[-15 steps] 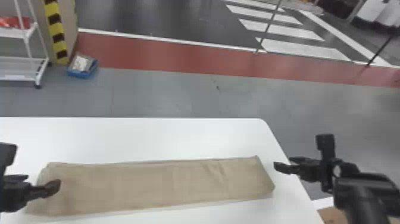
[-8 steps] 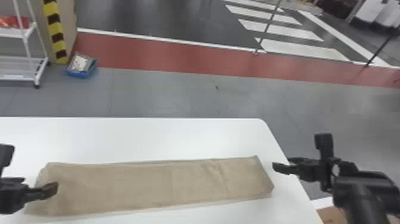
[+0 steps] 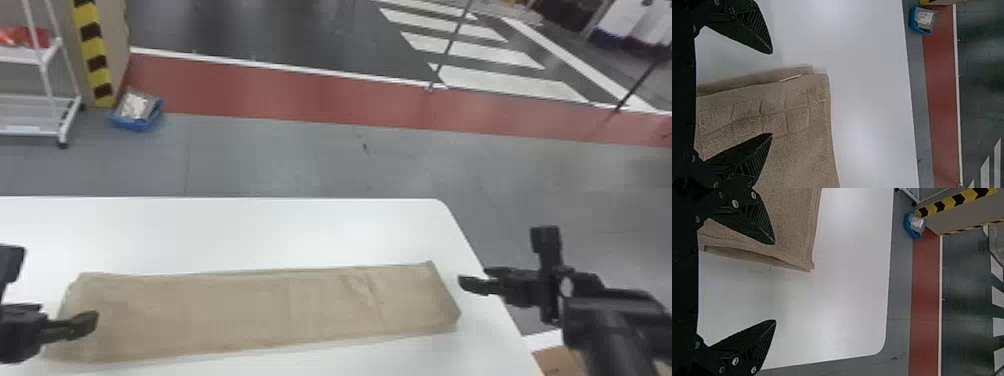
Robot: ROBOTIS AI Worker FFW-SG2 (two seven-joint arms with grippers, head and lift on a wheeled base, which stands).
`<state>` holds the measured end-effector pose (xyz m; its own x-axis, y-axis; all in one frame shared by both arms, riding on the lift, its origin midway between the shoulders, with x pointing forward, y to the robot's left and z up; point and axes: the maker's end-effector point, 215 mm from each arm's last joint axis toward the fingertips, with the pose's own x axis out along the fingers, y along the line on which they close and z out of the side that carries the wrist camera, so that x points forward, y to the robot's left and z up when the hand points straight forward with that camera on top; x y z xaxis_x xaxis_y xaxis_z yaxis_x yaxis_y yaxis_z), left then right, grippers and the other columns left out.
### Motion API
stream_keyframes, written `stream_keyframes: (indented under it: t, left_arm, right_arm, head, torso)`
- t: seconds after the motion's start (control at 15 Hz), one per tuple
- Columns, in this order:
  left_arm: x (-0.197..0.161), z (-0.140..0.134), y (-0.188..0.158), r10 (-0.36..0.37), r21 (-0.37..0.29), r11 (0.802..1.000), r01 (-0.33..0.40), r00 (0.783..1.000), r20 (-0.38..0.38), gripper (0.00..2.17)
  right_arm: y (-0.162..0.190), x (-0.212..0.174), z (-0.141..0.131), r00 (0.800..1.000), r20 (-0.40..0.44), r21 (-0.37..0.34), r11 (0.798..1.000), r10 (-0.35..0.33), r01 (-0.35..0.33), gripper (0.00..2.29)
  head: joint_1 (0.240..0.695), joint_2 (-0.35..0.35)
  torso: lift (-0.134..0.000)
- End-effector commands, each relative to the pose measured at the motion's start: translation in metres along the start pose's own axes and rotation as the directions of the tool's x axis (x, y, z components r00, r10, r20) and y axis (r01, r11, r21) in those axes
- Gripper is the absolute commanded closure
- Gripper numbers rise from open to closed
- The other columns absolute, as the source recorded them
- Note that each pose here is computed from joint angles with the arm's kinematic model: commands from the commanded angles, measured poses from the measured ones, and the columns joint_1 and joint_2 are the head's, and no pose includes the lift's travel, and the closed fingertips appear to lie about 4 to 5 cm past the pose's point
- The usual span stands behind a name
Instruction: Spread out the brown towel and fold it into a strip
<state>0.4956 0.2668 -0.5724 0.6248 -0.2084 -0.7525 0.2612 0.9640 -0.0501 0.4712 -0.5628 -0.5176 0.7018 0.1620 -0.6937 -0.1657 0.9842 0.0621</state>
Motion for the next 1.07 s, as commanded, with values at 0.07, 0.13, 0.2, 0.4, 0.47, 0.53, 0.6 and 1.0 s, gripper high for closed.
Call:
stream_keyframes:
  t: [0.07,0.13,0.2,0.4,0.47,0.53,0.6,1.0]
  left_arm:
    - [0.0,0.0011,0.0005,0.002,0.001,1.0,-0.002,1.0,0.001,0.16]
    - [0.0,0.0011,0.0005,0.002,0.001,1.0,-0.002,1.0,0.001,0.16]
    - [0.0,0.0011,0.0005,0.002,0.001,1.0,-0.002,1.0,0.001,0.16]
    - [-0.0004,0.0011,0.0017,0.002,0.001,1.0,-0.002,1.0,0.001,0.16]
    - [-0.0004,0.0002,0.0017,0.002,0.0,1.0,-0.002,1.0,-0.002,0.16]
    - [-0.0002,-0.0008,0.001,0.001,0.0,1.0,-0.001,1.0,-0.005,0.16]
    - [-0.0006,0.0001,0.0013,0.001,-0.001,1.0,-0.001,1.0,-0.003,0.16]
    - [-0.0004,0.0007,0.0006,0.003,0.001,1.0,-0.003,1.0,-0.002,0.16]
  right_arm:
    - [-0.0009,-0.0005,-0.0002,1.0,0.004,0.002,1.0,-0.001,0.001,0.19]
    - [0.0,0.0,-0.0015,1.0,0.003,0.003,1.0,0.001,-0.001,0.19]
    - [-0.0001,0.0001,-0.0004,1.0,0.004,0.003,1.0,0.001,-0.001,0.19]
    - [0.0012,0.0004,-0.001,1.0,0.007,0.008,1.0,0.006,-0.006,0.19]
    - [0.0018,0.0009,-0.0017,1.0,0.005,0.008,1.0,0.007,-0.007,0.19]
    - [0.0018,0.0009,-0.0017,1.0,0.005,0.008,1.0,0.007,-0.007,0.19]
    - [0.0009,0.0003,-0.0016,1.0,0.007,0.01,1.0,0.005,-0.005,0.19]
    - [-0.0015,-0.0017,0.0029,1.0,0.016,0.011,1.0,0.004,-0.004,0.19]
  head:
    - [0.695,-0.329]
    - [0.695,-0.33]
    - [0.695,-0.33]
    - [0.695,-0.329]
    - [0.695,-0.329]
    - [0.695,-0.327]
    - [0.695,-0.327]
    - [0.695,-0.326]
  torso:
    - [0.0]
    - [0.0]
    - [0.0]
    - [0.0]
    - [0.0]
    - [0.0]
    - [0.0]
    - [0.0]
